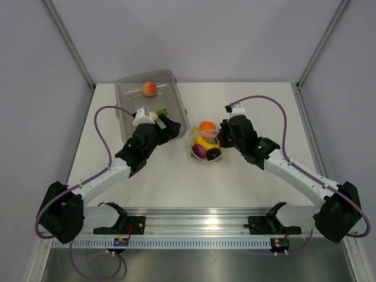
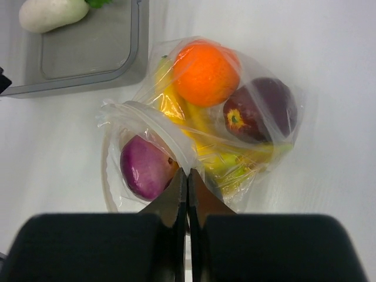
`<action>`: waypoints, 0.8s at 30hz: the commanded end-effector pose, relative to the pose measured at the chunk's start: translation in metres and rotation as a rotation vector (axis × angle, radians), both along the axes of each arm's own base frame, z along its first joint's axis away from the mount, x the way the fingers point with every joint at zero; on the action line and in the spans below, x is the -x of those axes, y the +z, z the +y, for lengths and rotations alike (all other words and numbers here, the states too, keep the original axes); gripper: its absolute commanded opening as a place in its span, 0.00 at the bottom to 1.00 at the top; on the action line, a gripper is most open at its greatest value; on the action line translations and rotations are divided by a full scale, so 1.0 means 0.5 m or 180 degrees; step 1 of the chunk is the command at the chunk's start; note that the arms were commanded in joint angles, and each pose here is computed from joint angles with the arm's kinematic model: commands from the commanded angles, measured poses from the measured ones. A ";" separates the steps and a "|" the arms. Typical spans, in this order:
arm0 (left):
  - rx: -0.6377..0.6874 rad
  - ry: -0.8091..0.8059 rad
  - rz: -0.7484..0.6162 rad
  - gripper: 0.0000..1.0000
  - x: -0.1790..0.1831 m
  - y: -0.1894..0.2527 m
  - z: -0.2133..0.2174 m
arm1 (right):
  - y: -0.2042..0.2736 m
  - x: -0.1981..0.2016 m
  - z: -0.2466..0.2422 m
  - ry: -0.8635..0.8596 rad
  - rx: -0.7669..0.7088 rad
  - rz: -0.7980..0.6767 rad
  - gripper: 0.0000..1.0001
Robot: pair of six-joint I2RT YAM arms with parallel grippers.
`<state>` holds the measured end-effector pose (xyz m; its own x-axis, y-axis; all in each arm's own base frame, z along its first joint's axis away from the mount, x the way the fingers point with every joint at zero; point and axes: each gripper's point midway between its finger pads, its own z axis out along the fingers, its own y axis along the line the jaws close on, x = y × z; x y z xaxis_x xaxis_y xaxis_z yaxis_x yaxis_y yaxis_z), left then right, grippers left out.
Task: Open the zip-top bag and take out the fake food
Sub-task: Adjust the zipper food storage bag at the center of the board.
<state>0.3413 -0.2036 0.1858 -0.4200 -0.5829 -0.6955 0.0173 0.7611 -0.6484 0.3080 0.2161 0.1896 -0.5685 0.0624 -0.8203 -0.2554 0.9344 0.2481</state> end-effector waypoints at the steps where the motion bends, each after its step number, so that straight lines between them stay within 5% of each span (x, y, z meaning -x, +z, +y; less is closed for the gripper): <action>1: 0.0124 -0.0516 -0.0387 0.97 -0.002 0.061 -0.063 | 0.033 -0.001 0.022 0.0133 -0.0158 -0.0151 0.00; 11: -0.0536 -0.1444 -0.1544 0.90 0.015 0.135 -0.143 | 0.050 0.013 0.033 0.0287 -0.0238 -0.0260 0.00; 24: -0.0811 -0.1906 -0.1642 0.73 -0.008 0.069 -0.202 | 0.064 0.030 0.042 0.0464 -0.0320 -0.0319 0.00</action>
<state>0.3363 -0.2915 0.1791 -0.3398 -0.1393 -0.9301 0.6374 0.6931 -0.3367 0.2947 0.2281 0.2001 -0.5477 0.0526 -0.8350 -0.3572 0.8878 0.2903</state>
